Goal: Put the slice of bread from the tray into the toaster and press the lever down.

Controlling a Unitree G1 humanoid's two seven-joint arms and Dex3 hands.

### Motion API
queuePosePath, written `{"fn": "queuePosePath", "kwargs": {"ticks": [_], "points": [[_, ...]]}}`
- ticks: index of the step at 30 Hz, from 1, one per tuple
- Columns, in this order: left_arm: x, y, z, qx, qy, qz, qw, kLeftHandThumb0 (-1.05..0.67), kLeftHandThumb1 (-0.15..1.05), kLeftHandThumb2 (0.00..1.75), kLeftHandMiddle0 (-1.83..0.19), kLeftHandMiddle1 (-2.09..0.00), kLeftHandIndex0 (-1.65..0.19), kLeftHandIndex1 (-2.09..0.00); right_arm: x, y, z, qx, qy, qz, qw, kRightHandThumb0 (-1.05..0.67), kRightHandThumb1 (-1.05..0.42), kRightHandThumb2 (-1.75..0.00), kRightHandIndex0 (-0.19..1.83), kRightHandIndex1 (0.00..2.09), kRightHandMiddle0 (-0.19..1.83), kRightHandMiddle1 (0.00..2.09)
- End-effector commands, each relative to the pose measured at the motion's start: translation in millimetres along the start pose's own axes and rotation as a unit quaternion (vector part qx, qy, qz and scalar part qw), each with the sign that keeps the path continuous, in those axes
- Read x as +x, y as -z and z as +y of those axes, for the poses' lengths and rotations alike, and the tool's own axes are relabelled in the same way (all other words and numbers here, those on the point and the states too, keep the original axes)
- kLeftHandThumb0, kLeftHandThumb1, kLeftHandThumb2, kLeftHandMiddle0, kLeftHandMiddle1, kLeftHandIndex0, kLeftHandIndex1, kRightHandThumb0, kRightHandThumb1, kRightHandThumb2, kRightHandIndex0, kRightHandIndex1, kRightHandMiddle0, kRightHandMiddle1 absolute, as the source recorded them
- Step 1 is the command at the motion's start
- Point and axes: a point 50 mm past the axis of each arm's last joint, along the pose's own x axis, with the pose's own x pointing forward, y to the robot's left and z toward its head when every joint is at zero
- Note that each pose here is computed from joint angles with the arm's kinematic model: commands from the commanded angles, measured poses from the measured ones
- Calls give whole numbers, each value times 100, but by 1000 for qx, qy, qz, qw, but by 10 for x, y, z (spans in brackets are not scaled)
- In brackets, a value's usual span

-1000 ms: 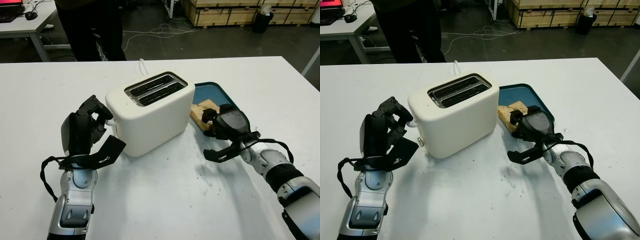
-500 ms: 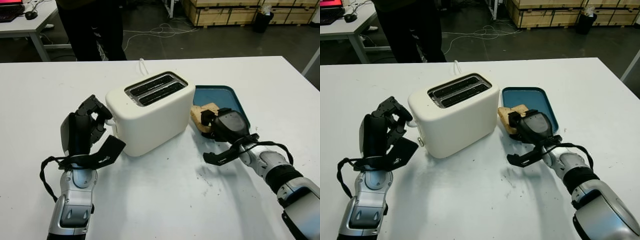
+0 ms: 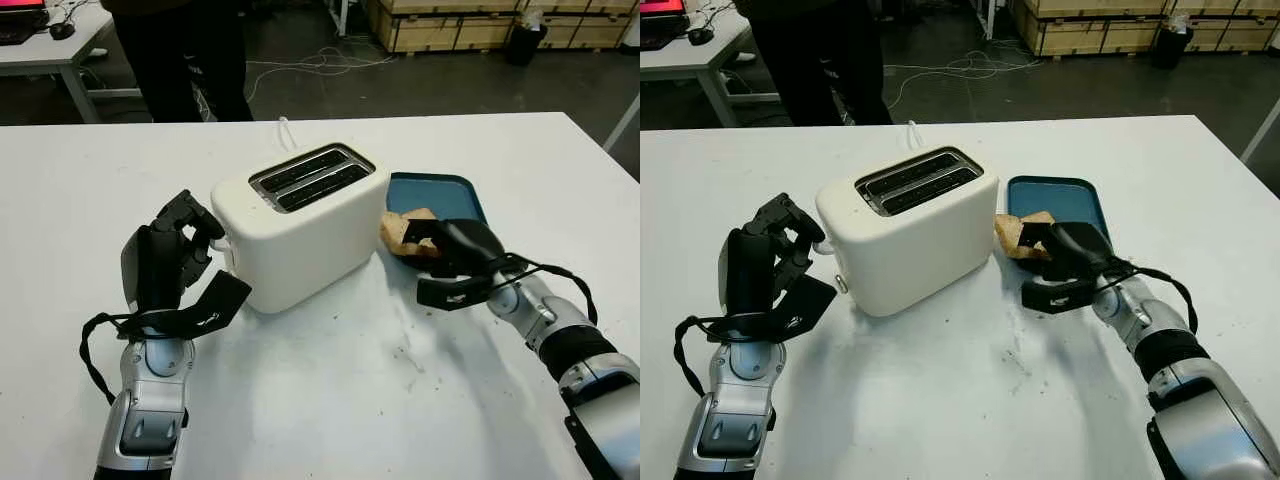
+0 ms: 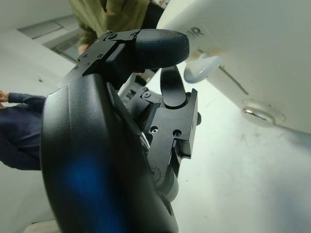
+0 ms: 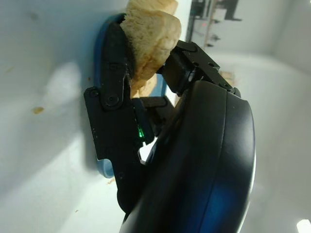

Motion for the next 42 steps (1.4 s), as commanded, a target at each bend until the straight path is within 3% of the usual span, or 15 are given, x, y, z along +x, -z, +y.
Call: {"fn": "queuePosePath", "kwargs": {"ticks": [1,7,11,12,13,16,21,30,34,36,38,39,40,42], "points": [[-1,-15,-4,-6,-4,-5,1000,-2,92,44,-96,-175,-67,-175,20,-6,-56,11,6,-2,1000,-49,-92,-57,71,139,67,99],[-2,-24,-1,-4,-7,-8,1000,0,92,43,-97,-175,-68,-175,36,4,-127,0,16,0,1000,-47,-92,-56,62,155,63,98],[-4,-20,1,-4,-7,-10,1000,0,92,44,-96,-175,-67,-175,30,18,-134,-17,30,3,999,-48,-92,-57,58,173,55,121],[-4,-20,3,-1,-7,-11,1000,0,92,43,-96,-175,-67,-175,29,24,-144,-26,40,4,999,-48,-92,-57,61,174,51,137],[-4,-20,4,-1,-7,-11,1000,0,92,43,-96,-175,-67,-175,26,31,-166,-37,57,4,998,-47,-92,-54,69,174,50,153],[-4,-18,5,-2,-8,-8,1000,0,92,43,-96,-175,-67,-175,24,60,-278,-112,123,3,986,-47,-92,-52,75,175,47,171],[-3,-16,3,-3,-6,-9,1000,-1,92,43,-95,-175,-67,-175,67,71,-679,-219,211,4,953,-45,-92,-55,70,175,37,174],[4,-36,-7,-5,-6,-13,1000,-1,92,44,-96,-175,-68,-175,64,-30,-1281,-230,330,-37,915,-44,-92,-35,71,175,41,174],[8,-34,-1,-5,-6,-9,1000,-2,92,43,-97,-175,-68,-175,50,-102,-1442,-230,367,-69,899,-45,-92,-30,71,175,60,149],[9,-34,1,-4,-6,-6,1000,-2,92,43,-96,-175,-68,-175,57,-139,-1508,-237,376,-80,892,-46,-92,-31,73,175,64,149],[10,-34,0,-5,-6,-6,1000,-2,92,43,-96,-175,-67,-175,81,-180,-1575,-223,365,-84,900,-46,-92,-30,73,175,61,153],[11,-34,1,-4,-6,-7,1000,-2,92,43,-96,-175,-67,-175,93,-203,-1613,-210,357,-87,906,-46,-92,-32,74,175,66,142],[12,-36,1,-5,-6,-9,1000,-2,92,43,-96,-175,-67,-175,103,-227,-1658,-193,347,-90,913,-46,-92,-33,80,166,78,119],[12,-39,3,-6,-5,-9,1000,-1,92,43,-97,-175,-68,-175,113,-268,-1745,-165,333,-95,923,-45,-92,-34,102,128,92,93]]}}
